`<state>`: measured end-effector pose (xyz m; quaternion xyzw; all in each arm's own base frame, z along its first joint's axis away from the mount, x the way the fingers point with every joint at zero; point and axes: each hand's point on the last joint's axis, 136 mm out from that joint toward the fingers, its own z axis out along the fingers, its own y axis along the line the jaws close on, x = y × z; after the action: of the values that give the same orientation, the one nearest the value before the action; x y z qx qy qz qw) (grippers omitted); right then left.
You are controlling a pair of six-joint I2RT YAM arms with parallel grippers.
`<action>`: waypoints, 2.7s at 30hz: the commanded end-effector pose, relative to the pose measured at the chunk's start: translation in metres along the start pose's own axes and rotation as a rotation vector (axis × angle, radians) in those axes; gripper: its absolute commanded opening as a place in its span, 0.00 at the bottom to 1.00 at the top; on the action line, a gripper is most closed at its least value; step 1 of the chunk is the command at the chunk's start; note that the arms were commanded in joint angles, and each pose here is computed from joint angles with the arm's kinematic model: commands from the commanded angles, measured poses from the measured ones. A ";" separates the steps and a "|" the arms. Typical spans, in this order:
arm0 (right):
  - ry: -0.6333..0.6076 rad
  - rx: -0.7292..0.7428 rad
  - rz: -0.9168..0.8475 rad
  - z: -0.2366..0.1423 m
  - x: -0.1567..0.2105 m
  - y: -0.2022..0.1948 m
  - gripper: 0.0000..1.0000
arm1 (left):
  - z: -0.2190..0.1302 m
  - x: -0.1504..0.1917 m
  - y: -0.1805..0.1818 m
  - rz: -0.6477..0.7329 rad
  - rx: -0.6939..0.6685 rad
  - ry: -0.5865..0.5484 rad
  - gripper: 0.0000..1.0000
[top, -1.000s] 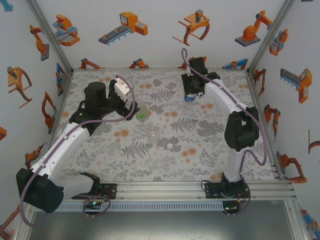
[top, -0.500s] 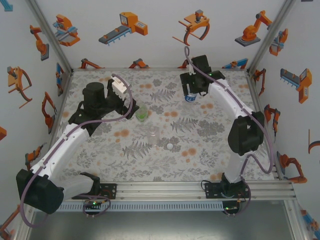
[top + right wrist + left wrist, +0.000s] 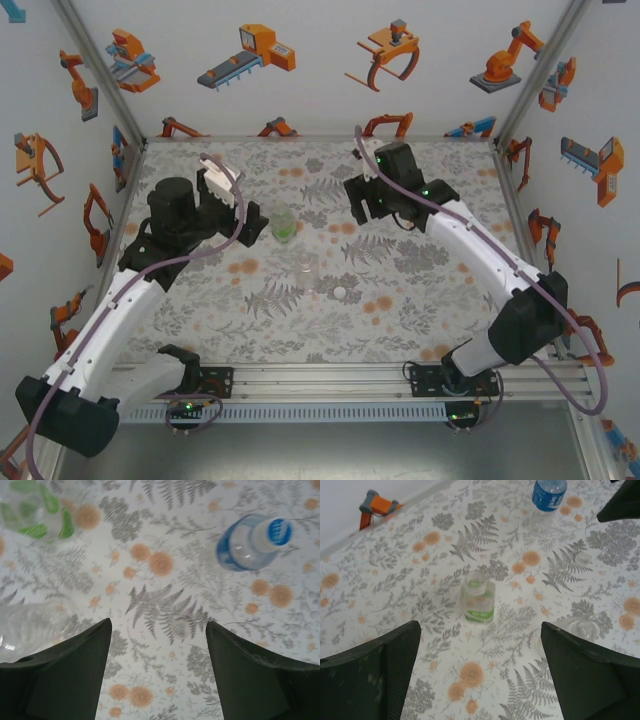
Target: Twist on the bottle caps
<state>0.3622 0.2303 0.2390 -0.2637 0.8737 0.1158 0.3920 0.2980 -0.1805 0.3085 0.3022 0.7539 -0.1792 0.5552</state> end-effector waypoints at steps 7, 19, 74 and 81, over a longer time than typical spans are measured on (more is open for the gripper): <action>-0.244 -0.295 0.042 -0.030 0.000 0.081 0.67 | -0.026 0.038 -0.024 0.014 0.068 -0.005 0.97; -0.391 -0.471 -0.109 -0.028 0.021 0.155 0.72 | -0.031 0.055 -0.012 0.029 -0.023 0.027 0.97; -0.420 -0.536 0.002 -0.080 -0.008 0.166 0.36 | -0.052 0.010 -0.109 0.053 0.606 -0.274 0.97; -0.506 -0.613 0.062 -0.121 -0.030 0.168 0.34 | -0.049 0.003 -0.122 0.058 0.678 -0.242 0.98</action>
<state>0.2199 0.3321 0.3084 -0.3200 0.7033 0.4053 0.4886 0.1925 -0.2332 0.2953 0.4420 0.6037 -0.4163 0.5166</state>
